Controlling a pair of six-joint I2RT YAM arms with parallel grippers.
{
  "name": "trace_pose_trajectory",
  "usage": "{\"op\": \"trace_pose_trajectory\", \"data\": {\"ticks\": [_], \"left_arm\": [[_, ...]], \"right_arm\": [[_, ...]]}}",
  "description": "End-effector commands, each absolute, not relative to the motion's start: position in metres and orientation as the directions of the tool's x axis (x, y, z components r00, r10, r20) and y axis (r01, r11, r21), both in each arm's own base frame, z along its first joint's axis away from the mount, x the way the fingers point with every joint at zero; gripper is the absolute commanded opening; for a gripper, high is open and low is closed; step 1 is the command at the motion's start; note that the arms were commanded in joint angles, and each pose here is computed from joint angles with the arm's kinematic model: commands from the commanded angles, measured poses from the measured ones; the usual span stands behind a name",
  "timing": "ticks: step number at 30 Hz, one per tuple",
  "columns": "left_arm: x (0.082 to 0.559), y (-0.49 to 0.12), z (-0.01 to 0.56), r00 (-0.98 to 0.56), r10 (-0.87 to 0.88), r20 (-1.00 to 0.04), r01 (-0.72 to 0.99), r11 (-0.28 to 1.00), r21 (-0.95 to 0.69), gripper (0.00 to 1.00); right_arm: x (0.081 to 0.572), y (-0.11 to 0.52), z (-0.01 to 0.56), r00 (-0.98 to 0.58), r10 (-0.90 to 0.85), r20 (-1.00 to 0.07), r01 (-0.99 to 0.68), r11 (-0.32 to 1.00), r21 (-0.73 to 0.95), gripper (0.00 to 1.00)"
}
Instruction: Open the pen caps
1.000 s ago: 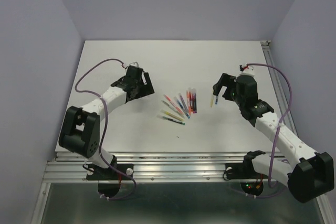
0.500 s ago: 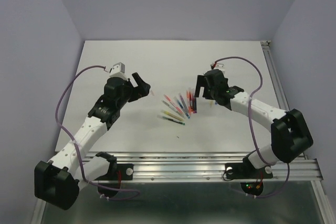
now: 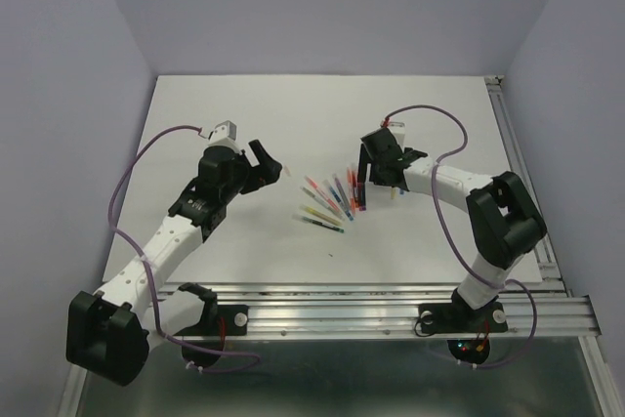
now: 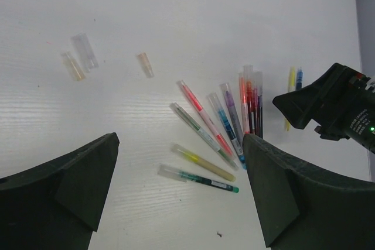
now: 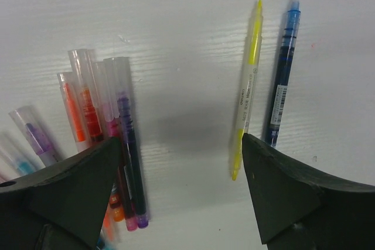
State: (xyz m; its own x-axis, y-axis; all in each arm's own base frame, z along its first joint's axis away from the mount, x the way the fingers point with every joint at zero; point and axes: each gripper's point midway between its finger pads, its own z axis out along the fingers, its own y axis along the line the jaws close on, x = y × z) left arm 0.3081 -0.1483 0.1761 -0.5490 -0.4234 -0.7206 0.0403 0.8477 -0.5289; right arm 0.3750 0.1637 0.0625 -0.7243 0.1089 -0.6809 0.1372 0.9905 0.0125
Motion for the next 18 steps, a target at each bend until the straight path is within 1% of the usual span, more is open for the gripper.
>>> {"op": "trace_pose_trajectory", "data": {"ticks": [1,6,18], "left_arm": [[0.314,-0.152,0.190,-0.512,-0.422,-0.749,0.090,0.840,-0.535,0.99],[0.314,-0.155,0.191,-0.516,-0.417,-0.748,0.103,0.837,-0.538,0.99],[0.314,-0.156,0.187,-0.526,-0.408,-0.746,0.108,0.838,-0.535,0.99]], "right_arm": [[0.395,0.181,0.081,-0.681,0.124,-0.722,0.121,0.991,0.056,0.88],[0.398,0.185,0.069,-0.696,0.119,-0.708,0.119,0.992,0.049,0.79],[0.404,0.192,0.060,-0.702,0.118,-0.702,0.107,0.992,0.060,0.75]]}}
